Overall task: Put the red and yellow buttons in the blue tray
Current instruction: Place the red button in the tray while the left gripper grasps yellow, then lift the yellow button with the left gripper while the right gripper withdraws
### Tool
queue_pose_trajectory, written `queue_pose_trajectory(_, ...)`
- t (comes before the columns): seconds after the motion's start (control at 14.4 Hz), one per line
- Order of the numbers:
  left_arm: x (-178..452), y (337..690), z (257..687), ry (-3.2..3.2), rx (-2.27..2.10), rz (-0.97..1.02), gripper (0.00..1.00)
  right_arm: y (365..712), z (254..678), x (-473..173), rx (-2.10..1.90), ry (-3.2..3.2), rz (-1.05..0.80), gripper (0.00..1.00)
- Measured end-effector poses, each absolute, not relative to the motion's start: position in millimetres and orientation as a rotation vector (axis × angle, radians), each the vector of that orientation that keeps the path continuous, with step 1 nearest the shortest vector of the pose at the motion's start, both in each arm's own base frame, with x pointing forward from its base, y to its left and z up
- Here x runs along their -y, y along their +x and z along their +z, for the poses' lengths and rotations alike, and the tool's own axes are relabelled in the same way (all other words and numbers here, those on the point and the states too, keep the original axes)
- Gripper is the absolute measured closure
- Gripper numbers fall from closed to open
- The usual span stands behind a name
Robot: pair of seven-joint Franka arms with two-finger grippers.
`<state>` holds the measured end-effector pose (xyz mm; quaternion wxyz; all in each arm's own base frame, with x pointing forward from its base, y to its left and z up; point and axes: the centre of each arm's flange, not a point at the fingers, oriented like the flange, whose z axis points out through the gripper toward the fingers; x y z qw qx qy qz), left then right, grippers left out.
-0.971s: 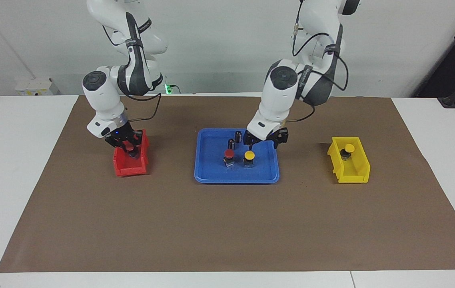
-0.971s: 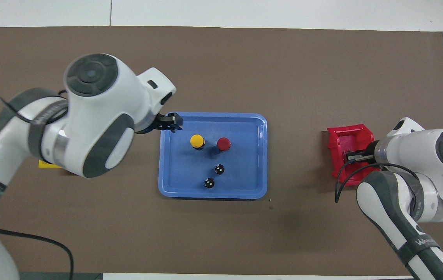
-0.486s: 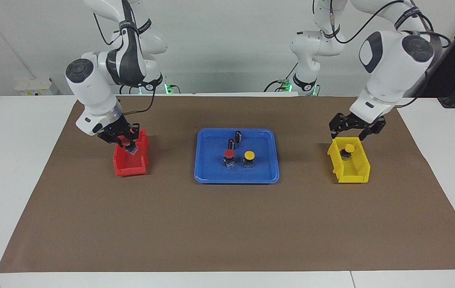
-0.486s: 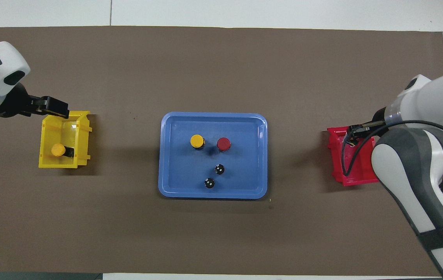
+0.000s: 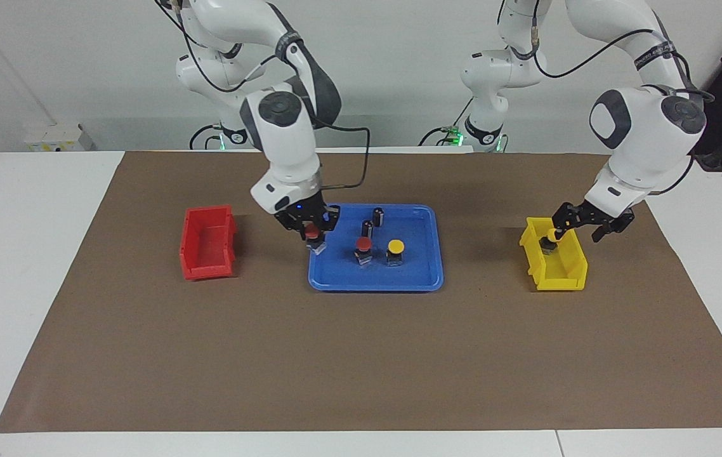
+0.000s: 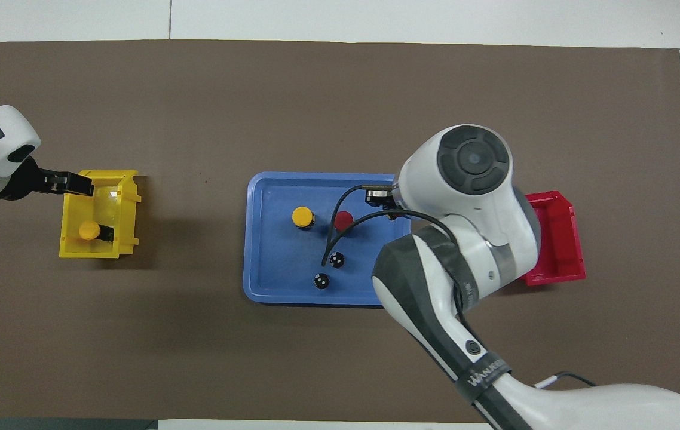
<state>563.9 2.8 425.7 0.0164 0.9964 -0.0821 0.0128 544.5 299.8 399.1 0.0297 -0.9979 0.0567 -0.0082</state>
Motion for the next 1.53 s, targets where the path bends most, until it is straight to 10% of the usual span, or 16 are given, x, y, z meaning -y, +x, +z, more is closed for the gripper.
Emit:
queue_pose_trajectory(0.49, -3, 542, 379, 3.1, 0.26, 0.029, 0.23, 542, 348, -296, -0.186, -3.083, -0.019, 0.58)
queue_pose_trajectory(0.76, -3, 531, 371, 3.098, 0.259, -0.001, 0.23, 548, 359, -289, -0.178, -3.114, -0.027, 0.21)
queue_pose_trajectory(0.9, -3, 525, 369, 3.097, 0.259, -0.013, 0.28, 567, 394, -259, -0.222, -3.145, -0.04, 0.01)
queue_pose_trajectory(1.53, -13, 524, 373, 3.103, 0.216, 0.021, 0.59, 556, 597, -27, -0.184, -3.188, 0.106, 0.0)
